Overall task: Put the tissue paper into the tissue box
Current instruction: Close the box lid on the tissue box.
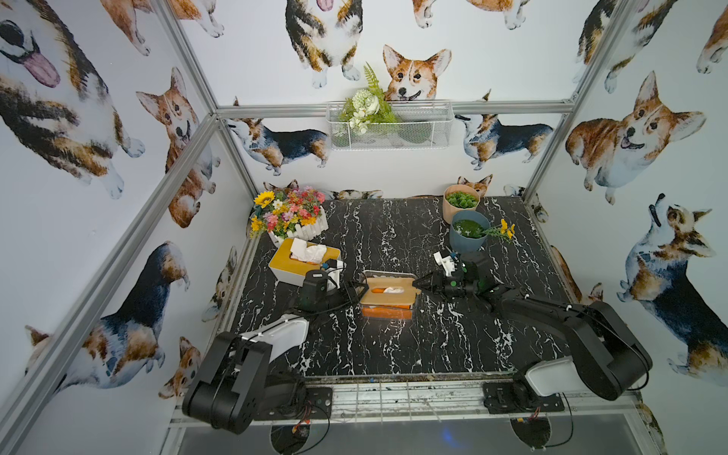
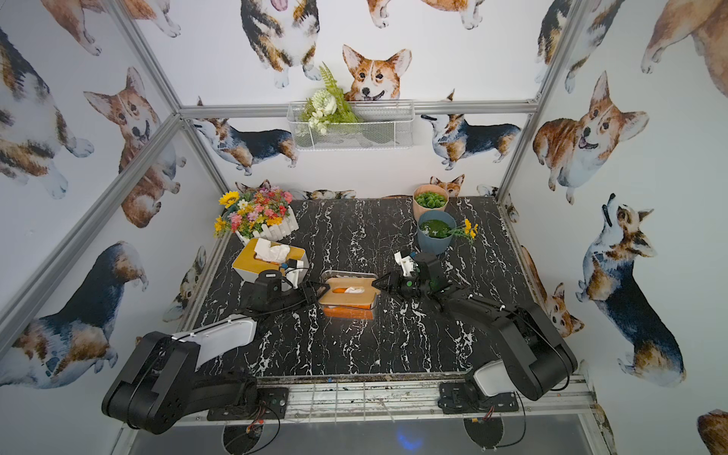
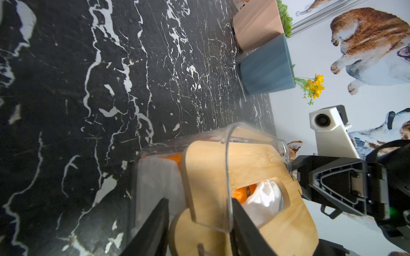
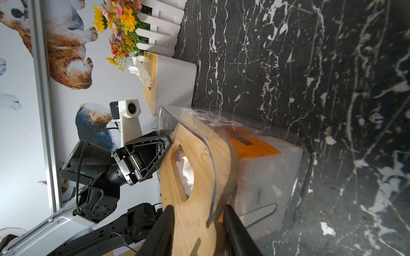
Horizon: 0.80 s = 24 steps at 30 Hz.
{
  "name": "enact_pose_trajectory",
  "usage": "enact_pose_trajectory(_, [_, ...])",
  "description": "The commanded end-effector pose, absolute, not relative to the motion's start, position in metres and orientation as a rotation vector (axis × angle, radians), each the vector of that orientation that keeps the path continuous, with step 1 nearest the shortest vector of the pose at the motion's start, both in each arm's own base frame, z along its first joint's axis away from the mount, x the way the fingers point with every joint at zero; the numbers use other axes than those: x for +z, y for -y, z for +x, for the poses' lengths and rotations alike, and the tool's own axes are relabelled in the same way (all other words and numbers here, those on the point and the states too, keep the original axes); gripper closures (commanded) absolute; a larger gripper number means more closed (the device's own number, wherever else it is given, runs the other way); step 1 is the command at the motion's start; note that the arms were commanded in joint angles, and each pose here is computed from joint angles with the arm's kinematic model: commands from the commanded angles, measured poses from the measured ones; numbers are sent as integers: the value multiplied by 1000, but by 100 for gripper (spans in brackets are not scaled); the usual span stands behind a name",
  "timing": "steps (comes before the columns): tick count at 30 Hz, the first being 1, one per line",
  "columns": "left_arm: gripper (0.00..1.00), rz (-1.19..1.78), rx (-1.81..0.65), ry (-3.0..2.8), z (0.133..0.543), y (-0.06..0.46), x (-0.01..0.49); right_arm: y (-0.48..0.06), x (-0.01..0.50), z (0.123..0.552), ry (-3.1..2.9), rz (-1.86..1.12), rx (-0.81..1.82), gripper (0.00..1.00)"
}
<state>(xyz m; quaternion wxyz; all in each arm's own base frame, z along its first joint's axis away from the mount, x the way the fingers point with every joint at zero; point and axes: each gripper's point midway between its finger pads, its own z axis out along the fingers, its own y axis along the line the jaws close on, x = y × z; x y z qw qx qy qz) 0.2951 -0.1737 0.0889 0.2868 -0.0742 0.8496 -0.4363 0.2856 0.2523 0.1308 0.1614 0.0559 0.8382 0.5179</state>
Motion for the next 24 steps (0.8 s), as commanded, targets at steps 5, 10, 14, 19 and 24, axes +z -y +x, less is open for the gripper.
enact_pose_trajectory(5, [53,-148,-1197,-2248,294,179,95,-247,122,284,-2431,147,1442,60])
enact_pose_trajectory(10, [53,-147,-1197,-2251,293,179,95,-249,118,280,-2453,148,1464,61])
enact_pose_trajectory(14, [53,-150,-1196,-2255,293,179,94,-248,119,275,-2467,140,1463,61])
enact_pose_trajectory(19, [53,-151,-1194,-2255,294,178,93,-254,119,266,-2498,109,1473,60])
enact_pose_trajectory(24, [53,-151,-1194,-2255,294,178,93,-261,114,261,-2530,93,1470,60])
